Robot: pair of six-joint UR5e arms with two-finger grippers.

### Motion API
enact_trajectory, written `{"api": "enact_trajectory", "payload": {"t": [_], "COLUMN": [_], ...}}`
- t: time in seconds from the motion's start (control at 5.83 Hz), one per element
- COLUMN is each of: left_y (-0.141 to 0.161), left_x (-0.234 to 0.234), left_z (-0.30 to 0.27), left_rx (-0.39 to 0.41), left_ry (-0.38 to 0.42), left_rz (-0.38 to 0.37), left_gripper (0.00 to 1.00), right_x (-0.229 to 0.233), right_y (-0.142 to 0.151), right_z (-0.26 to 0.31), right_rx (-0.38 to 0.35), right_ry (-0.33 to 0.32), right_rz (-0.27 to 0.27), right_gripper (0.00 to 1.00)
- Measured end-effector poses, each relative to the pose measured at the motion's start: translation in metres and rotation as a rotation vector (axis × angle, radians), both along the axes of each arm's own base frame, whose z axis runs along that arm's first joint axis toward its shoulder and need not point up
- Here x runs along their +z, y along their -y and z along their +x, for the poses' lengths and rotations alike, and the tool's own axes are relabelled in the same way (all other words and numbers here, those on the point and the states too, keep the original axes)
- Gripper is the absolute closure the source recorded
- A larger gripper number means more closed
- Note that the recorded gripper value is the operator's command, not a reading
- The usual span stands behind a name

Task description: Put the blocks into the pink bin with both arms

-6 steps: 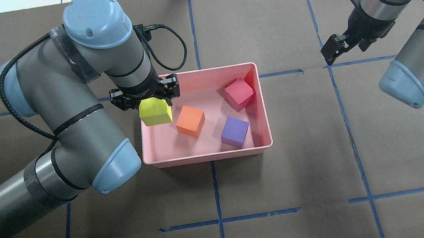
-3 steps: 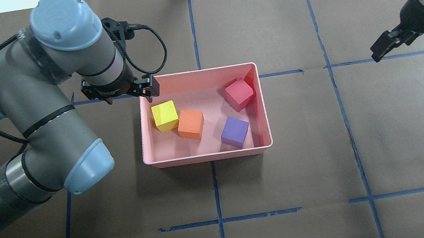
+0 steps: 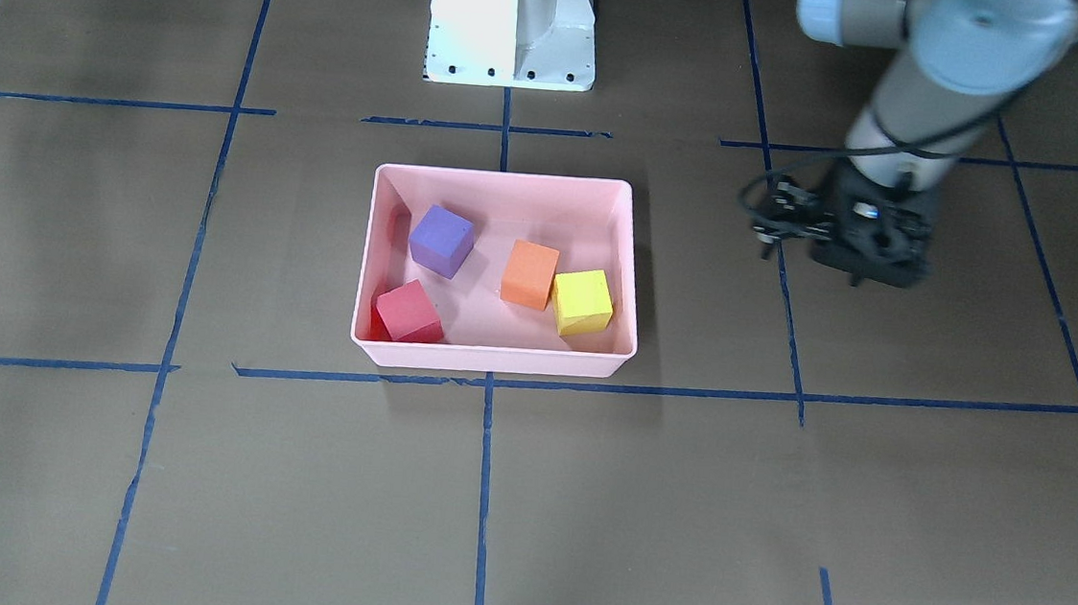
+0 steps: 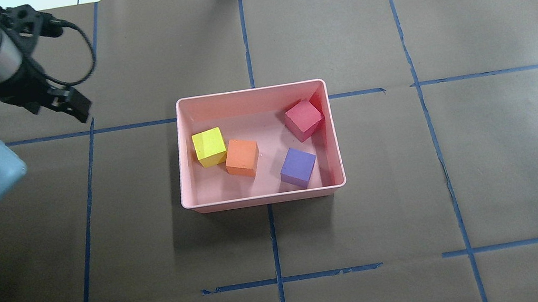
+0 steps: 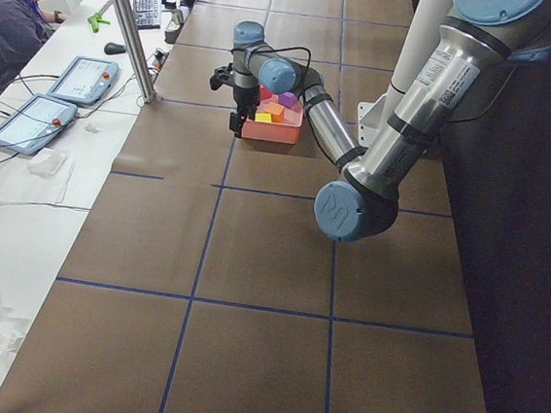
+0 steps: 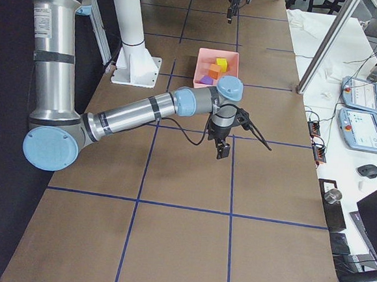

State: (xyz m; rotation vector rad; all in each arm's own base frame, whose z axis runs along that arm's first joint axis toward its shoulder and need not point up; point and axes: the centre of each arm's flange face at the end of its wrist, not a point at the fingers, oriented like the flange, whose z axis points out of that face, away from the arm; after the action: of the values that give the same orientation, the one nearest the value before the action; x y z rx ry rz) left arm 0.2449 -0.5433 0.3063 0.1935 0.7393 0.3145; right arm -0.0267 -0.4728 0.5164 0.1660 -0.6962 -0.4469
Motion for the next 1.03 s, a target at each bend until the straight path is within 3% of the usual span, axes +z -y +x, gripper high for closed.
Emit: {"api": "enact_trajectory", "payload": {"t": [0.34,0.51,0.69,1.03], "left_y": [0.015,0.010,-0.009,-0.069], "left_x": [0.107,0.163,0.221,0.303], "left_z": [-0.133,-0.192,-0.247,-0.290], "left_rx": [0.069,0.056,0.001,-0.032], "left_ry": [0.032,0.053,0.064,0.033], "left_rz": [0.031,-0.002,-0.079,-0.154], "left_gripper": [0.00,0.00,0.00,0.00], "right_x": [0.065,0.093,0.108,0.111], "right_y": [-0.045,-0.065,-0.081,-0.085], "right_z": [0.072,0.090,0.098,0.101], "right_rx": [-0.018,-0.009,0.025,0.107], "right_ry": [-0.011,-0.003,0.012,0.022], "right_rz": [-0.002,-0.037,-0.085,-0.152], "right_gripper": [0.00,0.00,0.00,0.00]}}
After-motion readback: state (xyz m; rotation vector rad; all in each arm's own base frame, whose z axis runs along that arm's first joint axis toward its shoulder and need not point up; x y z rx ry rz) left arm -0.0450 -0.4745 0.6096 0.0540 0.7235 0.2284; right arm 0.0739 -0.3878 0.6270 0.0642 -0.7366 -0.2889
